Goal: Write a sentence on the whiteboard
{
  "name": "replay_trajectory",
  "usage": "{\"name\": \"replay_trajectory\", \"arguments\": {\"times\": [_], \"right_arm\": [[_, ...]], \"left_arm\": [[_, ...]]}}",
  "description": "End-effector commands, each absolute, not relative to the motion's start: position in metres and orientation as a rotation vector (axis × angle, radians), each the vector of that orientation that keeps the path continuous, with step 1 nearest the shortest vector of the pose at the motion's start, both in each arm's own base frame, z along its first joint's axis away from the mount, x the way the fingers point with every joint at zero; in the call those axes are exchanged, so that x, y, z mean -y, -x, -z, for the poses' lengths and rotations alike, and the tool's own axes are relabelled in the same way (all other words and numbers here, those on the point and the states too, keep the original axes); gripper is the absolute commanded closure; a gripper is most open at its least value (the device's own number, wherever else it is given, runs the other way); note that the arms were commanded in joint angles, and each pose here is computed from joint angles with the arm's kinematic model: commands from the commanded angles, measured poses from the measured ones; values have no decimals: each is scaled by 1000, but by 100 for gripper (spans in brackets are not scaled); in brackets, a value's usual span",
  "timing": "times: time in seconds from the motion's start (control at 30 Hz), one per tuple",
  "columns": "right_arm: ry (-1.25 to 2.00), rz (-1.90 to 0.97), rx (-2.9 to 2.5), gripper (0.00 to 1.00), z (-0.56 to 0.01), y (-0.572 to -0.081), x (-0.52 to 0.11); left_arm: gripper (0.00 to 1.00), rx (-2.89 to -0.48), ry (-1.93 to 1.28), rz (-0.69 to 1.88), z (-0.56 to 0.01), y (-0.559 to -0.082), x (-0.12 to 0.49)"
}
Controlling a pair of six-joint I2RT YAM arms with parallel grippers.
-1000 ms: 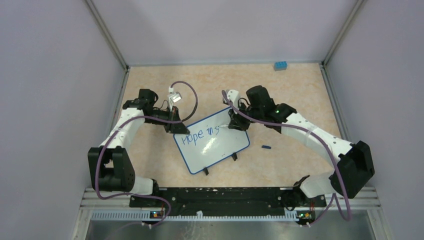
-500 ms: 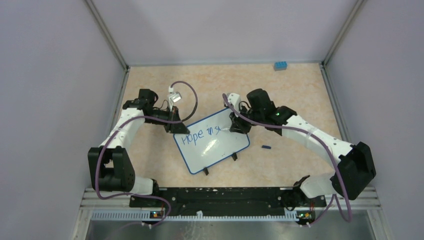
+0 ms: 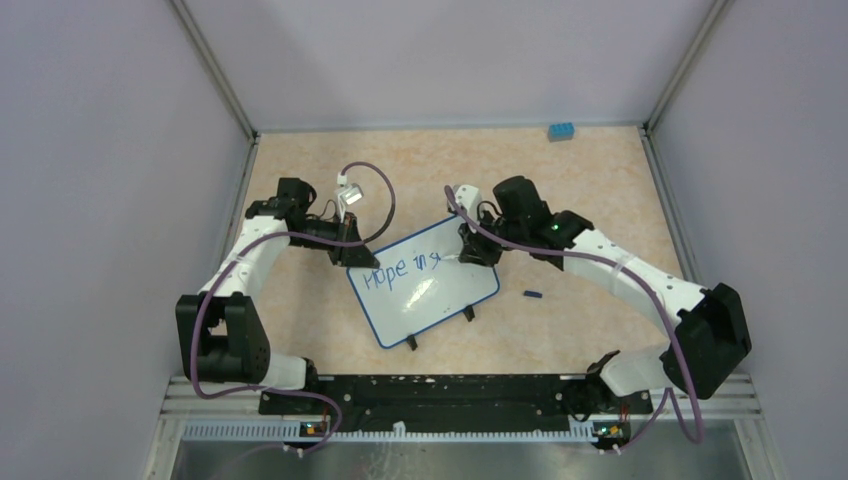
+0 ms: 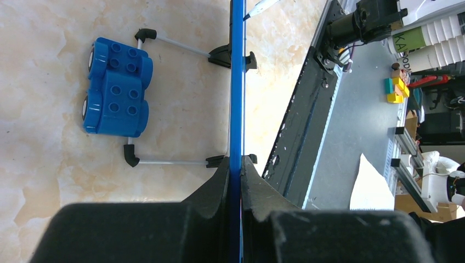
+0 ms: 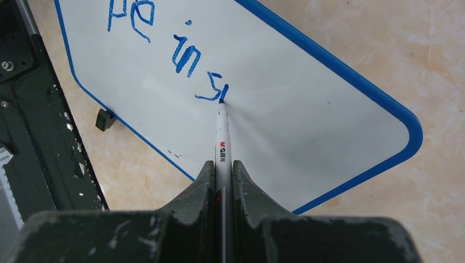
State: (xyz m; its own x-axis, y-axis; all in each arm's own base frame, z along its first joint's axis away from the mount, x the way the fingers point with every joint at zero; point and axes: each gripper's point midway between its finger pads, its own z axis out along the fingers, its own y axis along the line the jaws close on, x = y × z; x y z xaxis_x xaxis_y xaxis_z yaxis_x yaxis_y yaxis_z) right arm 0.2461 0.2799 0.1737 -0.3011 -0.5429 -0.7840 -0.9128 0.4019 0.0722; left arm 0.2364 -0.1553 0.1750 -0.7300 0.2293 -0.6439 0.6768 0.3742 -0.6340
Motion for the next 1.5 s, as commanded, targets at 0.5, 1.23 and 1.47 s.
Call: {"name": "replay_trajectory", "arguments": {"times": [0.5,1.23,1.47], "right_arm": [[1170,-618,-1915,100,-200,-272,-273],[1188,-675,-1913,100,-196,-261,-277],[1159,-650,-1891,100,-207,-275,-282]], "left_arm": [[100,-2180,-792,1306,-177,-233,155],[100,-2181,-790,1307,-176,-233,155],[100,-2182,-790,1301,-177,-232,155]]}}
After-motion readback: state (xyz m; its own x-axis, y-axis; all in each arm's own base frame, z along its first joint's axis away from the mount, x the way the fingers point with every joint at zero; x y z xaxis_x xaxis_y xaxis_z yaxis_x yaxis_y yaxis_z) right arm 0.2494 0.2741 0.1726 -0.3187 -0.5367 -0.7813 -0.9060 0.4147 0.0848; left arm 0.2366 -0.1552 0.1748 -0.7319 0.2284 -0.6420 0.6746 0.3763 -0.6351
